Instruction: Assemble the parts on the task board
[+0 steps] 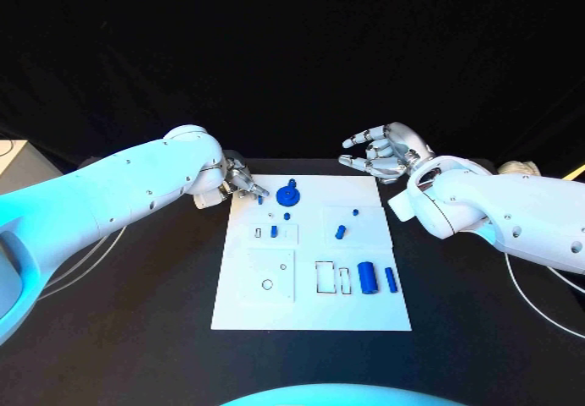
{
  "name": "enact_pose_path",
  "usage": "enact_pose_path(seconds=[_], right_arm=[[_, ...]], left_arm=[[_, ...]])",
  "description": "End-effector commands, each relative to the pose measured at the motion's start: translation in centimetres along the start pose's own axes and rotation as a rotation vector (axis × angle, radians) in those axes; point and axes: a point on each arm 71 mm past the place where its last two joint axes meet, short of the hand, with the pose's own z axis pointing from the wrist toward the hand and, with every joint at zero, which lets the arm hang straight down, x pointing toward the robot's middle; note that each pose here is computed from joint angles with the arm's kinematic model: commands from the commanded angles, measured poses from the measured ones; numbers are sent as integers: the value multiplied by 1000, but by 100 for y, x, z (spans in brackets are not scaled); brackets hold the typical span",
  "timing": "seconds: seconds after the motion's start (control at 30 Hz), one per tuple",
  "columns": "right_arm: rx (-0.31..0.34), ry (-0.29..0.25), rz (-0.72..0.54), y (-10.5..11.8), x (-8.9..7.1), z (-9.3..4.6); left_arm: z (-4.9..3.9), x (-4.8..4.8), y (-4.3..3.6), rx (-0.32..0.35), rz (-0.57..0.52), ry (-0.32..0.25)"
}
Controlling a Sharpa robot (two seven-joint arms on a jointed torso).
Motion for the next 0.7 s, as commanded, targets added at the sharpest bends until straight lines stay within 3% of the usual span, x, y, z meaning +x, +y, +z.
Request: enact_pose_path(seconds=[0.03,0.7], right_arm=[[-15,9,-2,14,11,-1],[-16,10,-1,17,16,0]], left_arm=[[4,18,-18,7,13,21],[40,25,-8,0,-14,34]])
